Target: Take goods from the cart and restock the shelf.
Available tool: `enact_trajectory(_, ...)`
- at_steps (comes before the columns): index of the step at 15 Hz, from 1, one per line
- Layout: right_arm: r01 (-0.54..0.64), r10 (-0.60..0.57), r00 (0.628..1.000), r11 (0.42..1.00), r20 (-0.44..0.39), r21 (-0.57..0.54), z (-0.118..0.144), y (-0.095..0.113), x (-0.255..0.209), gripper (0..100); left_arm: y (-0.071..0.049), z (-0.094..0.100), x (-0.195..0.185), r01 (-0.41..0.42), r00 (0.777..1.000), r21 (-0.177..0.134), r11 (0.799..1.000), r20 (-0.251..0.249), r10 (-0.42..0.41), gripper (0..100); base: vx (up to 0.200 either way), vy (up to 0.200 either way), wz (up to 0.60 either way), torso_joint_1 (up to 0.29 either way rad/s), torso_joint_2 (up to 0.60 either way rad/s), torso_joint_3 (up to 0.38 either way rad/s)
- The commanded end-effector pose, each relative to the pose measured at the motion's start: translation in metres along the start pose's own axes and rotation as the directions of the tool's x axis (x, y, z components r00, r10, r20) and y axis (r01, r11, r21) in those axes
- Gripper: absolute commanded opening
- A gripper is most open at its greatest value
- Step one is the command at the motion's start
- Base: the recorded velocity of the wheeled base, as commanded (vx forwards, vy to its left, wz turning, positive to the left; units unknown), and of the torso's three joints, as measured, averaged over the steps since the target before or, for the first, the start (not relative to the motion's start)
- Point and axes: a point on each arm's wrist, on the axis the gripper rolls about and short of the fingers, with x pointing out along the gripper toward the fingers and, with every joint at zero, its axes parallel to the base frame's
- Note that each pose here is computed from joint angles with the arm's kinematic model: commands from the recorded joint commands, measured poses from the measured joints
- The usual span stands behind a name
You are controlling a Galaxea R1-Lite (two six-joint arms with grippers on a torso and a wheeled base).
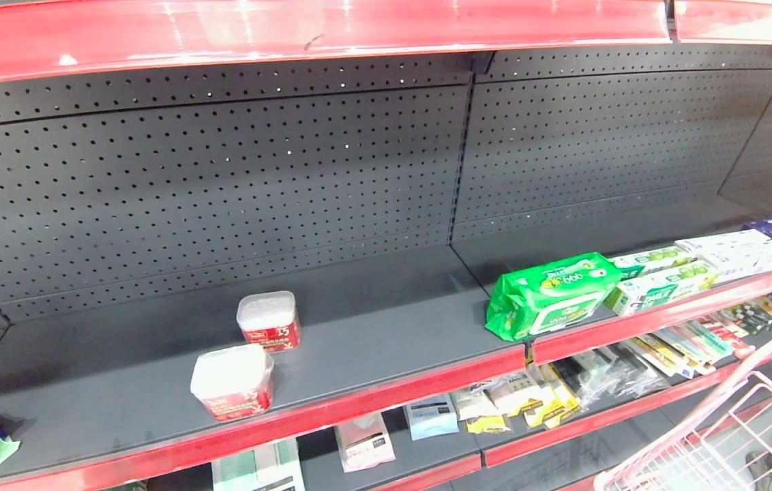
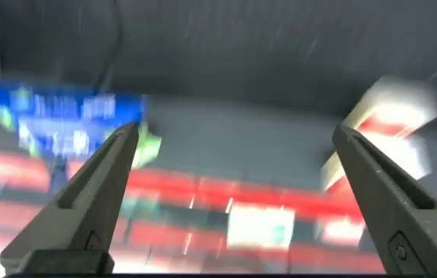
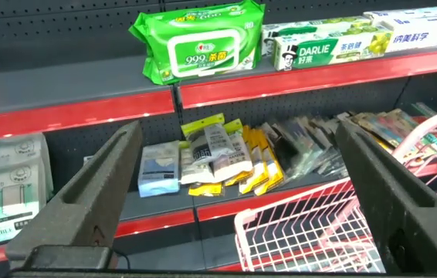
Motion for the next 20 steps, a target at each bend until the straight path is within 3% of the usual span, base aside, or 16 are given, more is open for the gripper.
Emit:
enact_trajectory(1, 0.001, -0.001, 1.000, 1.000, -0.002, 0.000, 0.000, 0.000, 0.000, 100, -0.005, -0.002, 0.045, -0.051, 0.968, 0.033, 0.998, -0.244, 0.058, 100, 0.000, 0.000, 0.00, 0.000, 0.00, 0.000)
enact_trajectory(5, 0.001, -0.001, 1.000, 1.000, -0.002, 0.000, 0.000, 0.000, 0.000, 100, -0.011, -0.009, 0.081, -0.038, 0.905, 0.071, 0.997, -0.421, 0.065, 100, 0.000, 0.000, 0.00, 0.000, 0.00, 0.000)
enact_trajectory(6, 0.001, -0.001, 1.000, 1.000, -0.002, 0.000, 0.000, 0.000, 0.000, 100, -0.011, -0.010, 0.086, -0.038, 0.894, 0.074, 0.996, -0.443, 0.067, 100, 0.000, 0.000, 0.00, 0.000, 0.00, 0.000)
enact_trajectory(7, 0.001, -0.001, 1.000, 1.000, -0.002, 0.000, 0.000, 0.000, 0.000, 100, -0.013, -0.013, 0.098, -0.020, 0.867, 0.074, 0.997, -0.495, 0.054, 100, 0.000, 0.000, 0.00, 0.000, 0.00, 0.000)
enact_trajectory(8, -0.001, 0.001, 1.000, 1.000, -0.002, 0.000, 0.000, 0.000, 0.000, 100, -0.016, -0.013, 0.106, 0.011, 0.852, 0.066, 0.998, -0.522, 0.025, 100, 0.000, 0.000, 0.00, 0.000, 0.00, 0.000)
enact_trajectory(10, 0.001, -0.001, 1.000, 1.000, -0.002, 0.000, 0.000, 0.000, 0.000, 100, -0.024, -0.013, 0.119, 0.047, 0.829, 0.081, 0.996, -0.560, 0.006, 100, 0.000, 0.000, 0.00, 0.000, 0.00, 0.000)
enact_trajectory(11, -0.001, 0.001, 1.000, 1.000, -0.002, 0.000, 0.000, 0.000, 0.000, 100, -0.026, -0.016, 0.131, 0.044, 0.802, 0.088, 0.995, -0.597, 0.017, 100, 0.000, 0.000, 0.00, 0.000, 0.00, 0.000)
enact_trajectory(16, -0.001, 0.001, 1.000, 1.000, -0.002, 0.000, 0.000, 0.000, 0.000, 100, -0.042, -0.013, 0.170, 0.096, 0.772, 0.080, 0.992, -0.635, -0.024, 100, 0.000, 0.000, 0.00, 0.000, 0.00, 0.000)
enact_trajectory(20, -0.001, 0.001, 1.000, 1.000, -0.002, 0.000, 0.000, 0.000, 0.000, 100, -0.057, -0.023, 0.187, 0.167, 0.722, 0.078, 0.983, -0.689, -0.068, 100, 0.000, 0.000, 0.00, 0.000, 0.00, 0.000)
